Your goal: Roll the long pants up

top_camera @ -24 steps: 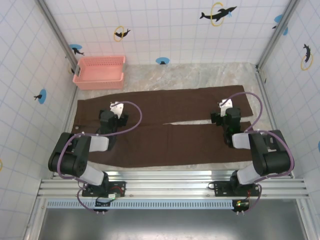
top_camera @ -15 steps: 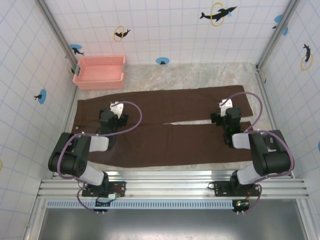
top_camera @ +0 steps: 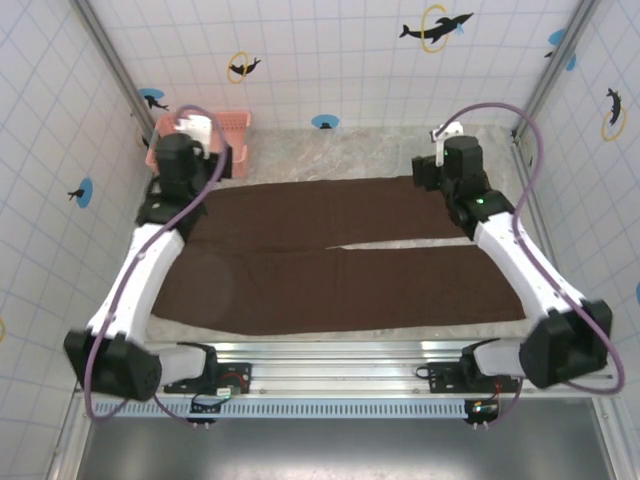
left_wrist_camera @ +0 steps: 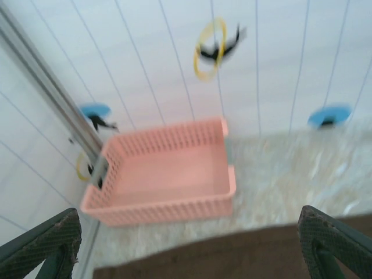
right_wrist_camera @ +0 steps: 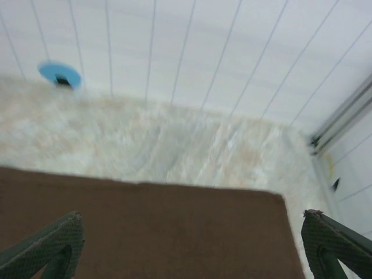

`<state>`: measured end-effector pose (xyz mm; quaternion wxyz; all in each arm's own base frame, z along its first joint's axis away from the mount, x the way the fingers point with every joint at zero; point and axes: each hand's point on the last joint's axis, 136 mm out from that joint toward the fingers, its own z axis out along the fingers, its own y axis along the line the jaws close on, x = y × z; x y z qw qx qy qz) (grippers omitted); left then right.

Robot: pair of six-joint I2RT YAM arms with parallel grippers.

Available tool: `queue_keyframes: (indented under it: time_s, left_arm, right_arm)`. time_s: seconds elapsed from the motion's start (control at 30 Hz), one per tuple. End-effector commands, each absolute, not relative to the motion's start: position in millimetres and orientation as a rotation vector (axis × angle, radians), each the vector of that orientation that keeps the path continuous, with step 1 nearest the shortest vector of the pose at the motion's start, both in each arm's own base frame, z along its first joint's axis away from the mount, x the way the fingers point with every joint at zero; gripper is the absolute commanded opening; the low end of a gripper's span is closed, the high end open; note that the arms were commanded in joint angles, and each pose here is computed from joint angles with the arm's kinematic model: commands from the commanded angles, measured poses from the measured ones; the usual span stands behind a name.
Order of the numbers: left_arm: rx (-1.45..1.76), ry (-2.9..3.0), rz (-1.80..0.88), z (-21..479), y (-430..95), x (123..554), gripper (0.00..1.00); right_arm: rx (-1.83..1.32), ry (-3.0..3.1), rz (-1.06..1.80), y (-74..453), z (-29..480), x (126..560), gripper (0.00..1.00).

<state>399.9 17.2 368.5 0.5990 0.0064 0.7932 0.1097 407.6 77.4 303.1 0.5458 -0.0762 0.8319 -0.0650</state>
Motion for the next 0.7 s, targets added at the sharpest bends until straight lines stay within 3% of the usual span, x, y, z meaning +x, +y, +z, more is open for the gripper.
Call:
queue_keyframes:
  time_s: [0.0, 0.13, 0.3, 0.5, 0.67]
  left_arm:
    - [-0.129, 2.078, 0.125, 329.9, 35.2, 340.7, 0.97]
    - [-0.454, 2.101, 0.092, 324.2, 79.7, 296.4, 0.97]
    - [-0.830, 2.183, -0.073, 252.0, 118.3, 251.7, 0.95]
    - [-1.290, 2.159, -0.518, 139.5, 125.8, 230.2, 0.88]
    - [-1.333, 2.182, -0.505, 127.0, 133.5, 223.9, 0.89]
  right_arm:
    - [-0.111, 2.165, -0.422, 34.0, 278.4, 348.4, 0.99]
    - [0.352, 2.119, -0.339, -30.3, 268.5, 307.1, 0.99]
    - [0.858, 2.085, -0.339, -96.2, 206.1, 224.7, 0.99]
    - [1.331, 2.026, -0.176, -111.5, 123.4, 159.6, 0.99]
    - [1.467, 2.066, -0.117, -104.7, 75.7, 151.7, 0.99]
